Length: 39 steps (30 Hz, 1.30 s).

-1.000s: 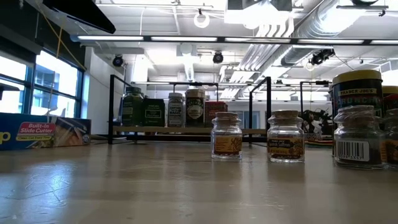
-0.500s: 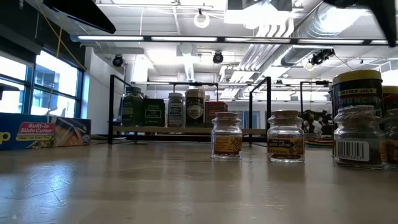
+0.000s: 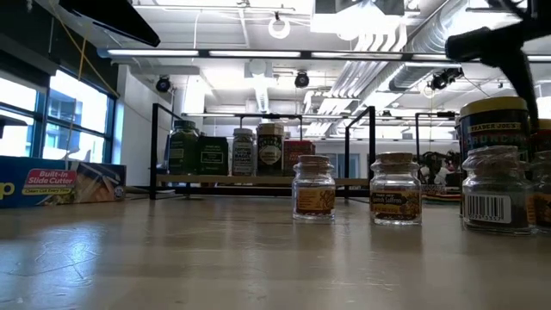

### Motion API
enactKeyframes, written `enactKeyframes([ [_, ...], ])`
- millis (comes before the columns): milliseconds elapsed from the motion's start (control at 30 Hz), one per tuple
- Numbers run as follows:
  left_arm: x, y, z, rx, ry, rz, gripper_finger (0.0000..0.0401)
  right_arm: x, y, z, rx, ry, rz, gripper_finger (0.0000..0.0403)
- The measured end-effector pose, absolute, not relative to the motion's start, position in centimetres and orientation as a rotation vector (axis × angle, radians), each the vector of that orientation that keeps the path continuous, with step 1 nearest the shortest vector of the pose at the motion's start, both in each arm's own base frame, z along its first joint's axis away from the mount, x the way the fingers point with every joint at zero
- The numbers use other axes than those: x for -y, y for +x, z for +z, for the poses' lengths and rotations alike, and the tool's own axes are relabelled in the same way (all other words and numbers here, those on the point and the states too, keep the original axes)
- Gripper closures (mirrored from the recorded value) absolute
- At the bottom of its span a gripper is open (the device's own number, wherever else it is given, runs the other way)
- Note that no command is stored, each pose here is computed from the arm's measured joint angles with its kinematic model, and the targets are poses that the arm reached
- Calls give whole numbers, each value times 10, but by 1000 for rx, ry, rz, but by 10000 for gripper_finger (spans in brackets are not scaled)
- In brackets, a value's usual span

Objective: Shelf spices
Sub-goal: Put the red seasoning can on the shelf and align it with the other red seasoning cans

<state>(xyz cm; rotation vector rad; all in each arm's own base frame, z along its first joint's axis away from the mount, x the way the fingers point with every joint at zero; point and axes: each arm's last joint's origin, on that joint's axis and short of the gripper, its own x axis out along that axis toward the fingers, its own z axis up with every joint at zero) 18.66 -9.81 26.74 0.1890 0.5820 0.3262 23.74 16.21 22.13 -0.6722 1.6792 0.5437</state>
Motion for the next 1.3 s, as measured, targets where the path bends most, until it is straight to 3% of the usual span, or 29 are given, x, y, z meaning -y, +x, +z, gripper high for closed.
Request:
enactKeyframes([
  [400, 98, 187, 268, -579, 183, 325, 348, -150, 232, 197, -1681, -805, 524, 126],
  [600, 99, 188, 268, -569, 174, 323, 348, -146, 236, 191, -1699, -671, 496, 129],
  [800, 99, 188, 269, -567, 174, 322, 348, -140, 236, 192, -1774, -485, 402, 194],
  [967, 99, 188, 269, -562, 174, 319, 348, -136, 233, 194, -1851, -383, 335, 199],
  [1133, 100, 189, 271, -549, 180, 312, 348, -139, 235, 218, -1916, -270, 295, 199],
  [1300, 100, 189, 271, -550, 193, 308, 348, -143, 250, 270, -1876, -77, 246, 199],
])
